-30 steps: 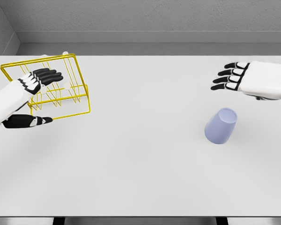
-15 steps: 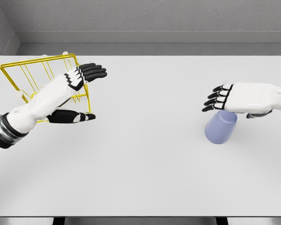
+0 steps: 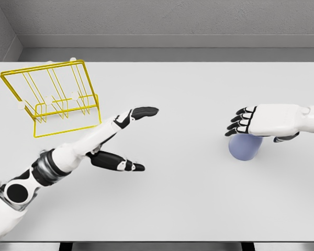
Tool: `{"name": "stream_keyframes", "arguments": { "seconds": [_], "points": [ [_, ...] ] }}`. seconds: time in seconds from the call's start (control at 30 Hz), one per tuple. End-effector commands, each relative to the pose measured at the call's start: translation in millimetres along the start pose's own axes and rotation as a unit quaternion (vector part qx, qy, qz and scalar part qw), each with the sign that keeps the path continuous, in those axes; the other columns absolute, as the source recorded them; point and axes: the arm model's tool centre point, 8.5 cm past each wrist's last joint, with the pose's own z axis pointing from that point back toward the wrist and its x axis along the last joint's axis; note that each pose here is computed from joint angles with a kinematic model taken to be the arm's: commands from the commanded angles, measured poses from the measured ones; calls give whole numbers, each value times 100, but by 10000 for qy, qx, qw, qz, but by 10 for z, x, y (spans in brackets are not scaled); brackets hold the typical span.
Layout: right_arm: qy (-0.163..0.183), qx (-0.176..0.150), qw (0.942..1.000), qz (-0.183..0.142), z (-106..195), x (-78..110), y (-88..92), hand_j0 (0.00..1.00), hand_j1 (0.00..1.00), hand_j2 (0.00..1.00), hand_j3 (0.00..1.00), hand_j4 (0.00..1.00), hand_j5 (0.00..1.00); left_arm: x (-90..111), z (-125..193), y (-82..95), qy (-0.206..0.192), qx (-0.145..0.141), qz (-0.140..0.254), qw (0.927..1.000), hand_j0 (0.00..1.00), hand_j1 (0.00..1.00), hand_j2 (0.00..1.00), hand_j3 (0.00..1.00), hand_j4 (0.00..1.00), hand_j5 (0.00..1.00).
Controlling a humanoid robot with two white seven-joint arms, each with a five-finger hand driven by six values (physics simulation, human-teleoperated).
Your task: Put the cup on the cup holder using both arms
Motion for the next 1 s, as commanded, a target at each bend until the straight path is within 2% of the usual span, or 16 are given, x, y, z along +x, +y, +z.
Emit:
{"name": "stream_keyframes", "arguments": {
  "seconds": [0.0, 0.03, 0.17, 0.33, 0.4, 0.47, 0.5, 0.7, 0.73, 0.8, 0.97],
  "points": [
    [-26, -34, 10000, -34, -57, -3, -1, 99, 99, 99, 99, 99, 99, -25, 0, -102, 25, -110, 609, 9981, 100, 100, 100, 100, 100, 100],
    [-12, -41, 10000, -55, -73, -22, 3, 99, 99, 99, 99, 99, 99, -75, 16, -164, 242, -173, 787, 9965, 100, 100, 100, 100, 100, 100],
    [5, -11, 10000, -19, -108, -31, 13, 99, 99, 99, 99, 99, 99, -207, 115, -153, 893, -73, 1303, 9874, 100, 100, 100, 100, 100, 100],
    [28, 117, 9999, 5, -137, -36, 81, 99, 99, 99, 99, 99, 99, -231, 445, 77, 1447, -112, 1327, 9805, 100, 100, 100, 100, 100, 100],
    [27, 129, 9999, 12, -135, -32, 85, 99, 99, 99, 99, 99, 99, -229, 491, 115, 1512, -136, 1283, 9800, 100, 100, 100, 100, 100, 100],
    [39, 162, 9999, 33, -138, -32, 96, 94, 94, 94, 94, 94, 94, -234, 541, 105, 1582, -150, 1292, 9788, 100, 100, 100, 100, 100, 100],
    [31, 254, 9997, 59, -141, -23, 104, 89, 89, 89, 89, 89, 89, -236, 548, 103, 1598, -149, 1302, 9784, 100, 100, 100, 100, 100, 100],
    [44, 320, 9995, 65, -137, -29, 113, 79, 79, 79, 79, 79, 79, -280, 714, 111, 1852, -125, 1361, 9732, 100, 100, 100, 100, 100, 100],
    [39, 324, 9994, 70, -138, -26, 111, 76, 76, 76, 76, 76, 76, -292, 764, 135, 1943, -141, 1330, 9718, 100, 100, 100, 100, 100, 100],
    [55, 327, 9994, 66, -129, -34, 113, 76, 76, 76, 76, 76, 76, -363, 810, 124, 2344, -166, 1408, 9617, 100, 100, 100, 100, 100, 100],
    [70, 305, 9995, 83, -119, -40, 94, 71, 71, 71, 71, 71, 71, -427, 855, 110, 2484, -119, 1468, 9574, 100, 100, 100, 100, 100, 100]
  ]
}}
